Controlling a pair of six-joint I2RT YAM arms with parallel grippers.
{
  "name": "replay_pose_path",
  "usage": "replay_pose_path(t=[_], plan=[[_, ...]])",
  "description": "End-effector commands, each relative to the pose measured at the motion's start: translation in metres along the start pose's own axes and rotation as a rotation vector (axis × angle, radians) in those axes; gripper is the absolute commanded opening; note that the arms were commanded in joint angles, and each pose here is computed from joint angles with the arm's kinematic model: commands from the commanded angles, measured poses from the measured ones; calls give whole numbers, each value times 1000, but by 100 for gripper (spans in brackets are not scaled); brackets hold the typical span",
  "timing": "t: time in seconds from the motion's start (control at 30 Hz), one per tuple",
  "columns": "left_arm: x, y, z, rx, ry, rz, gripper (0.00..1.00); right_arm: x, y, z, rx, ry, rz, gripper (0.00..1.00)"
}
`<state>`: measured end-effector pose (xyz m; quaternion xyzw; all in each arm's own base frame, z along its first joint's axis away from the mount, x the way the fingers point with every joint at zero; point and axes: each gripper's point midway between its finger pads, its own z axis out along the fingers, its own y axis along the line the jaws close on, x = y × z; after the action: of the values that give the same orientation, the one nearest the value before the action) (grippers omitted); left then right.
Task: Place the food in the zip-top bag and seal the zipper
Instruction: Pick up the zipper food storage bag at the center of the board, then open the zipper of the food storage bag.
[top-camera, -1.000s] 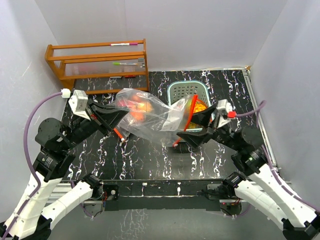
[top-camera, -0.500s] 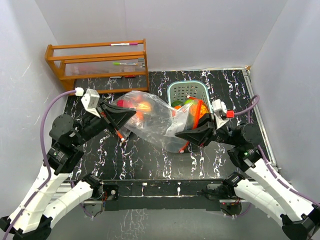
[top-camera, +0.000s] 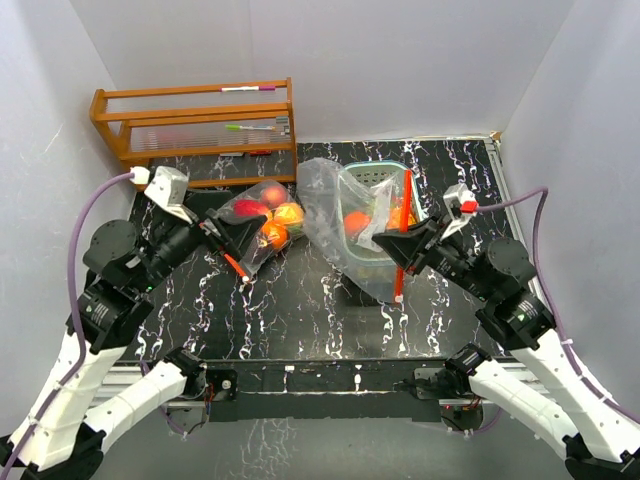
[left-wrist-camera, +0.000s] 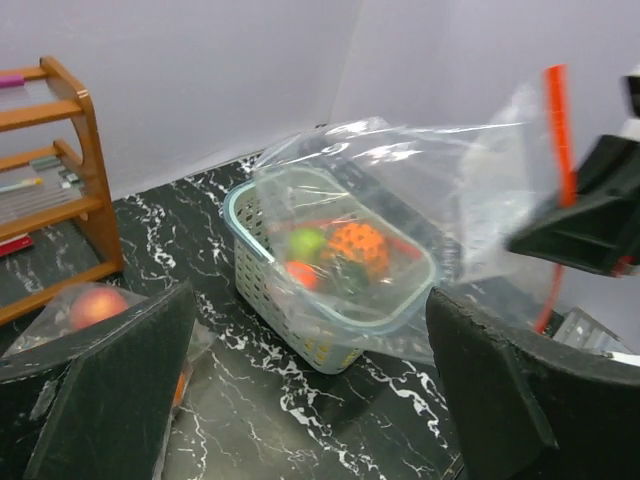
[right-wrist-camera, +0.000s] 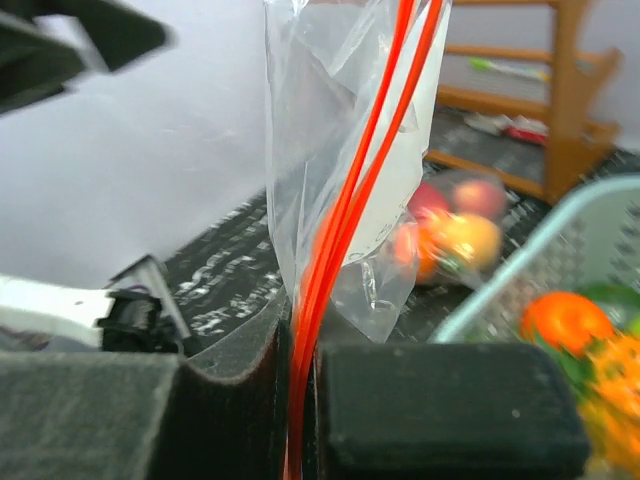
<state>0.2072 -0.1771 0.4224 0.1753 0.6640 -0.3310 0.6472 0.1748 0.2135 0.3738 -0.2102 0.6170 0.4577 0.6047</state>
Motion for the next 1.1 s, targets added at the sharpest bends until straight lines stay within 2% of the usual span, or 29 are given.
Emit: replay_pose_path(t=[0.0, 0.2, 0.47, 0.67, 0.83, 1.07], plan=[[-6, -18, -4, 89, -10, -28, 97, 23, -57, -5, 300, 102, 3, 8], [30, -57, 33, 346, 80, -284, 97, 43, -54, 5, 242, 133, 41, 8], [23, -78, 84, 498, 85, -415, 97, 36, -44, 18, 177, 131, 42, 8], [40, -88, 103, 485, 107, -463, 97, 37, -45, 26, 163, 151, 32, 8], [58, -105, 115, 471, 162, -440, 97, 38, -46, 30, 161, 156, 31, 8], [94, -97, 135, 370, 219, -463, 97, 32, -40, 29, 137, 149, 21, 8]])
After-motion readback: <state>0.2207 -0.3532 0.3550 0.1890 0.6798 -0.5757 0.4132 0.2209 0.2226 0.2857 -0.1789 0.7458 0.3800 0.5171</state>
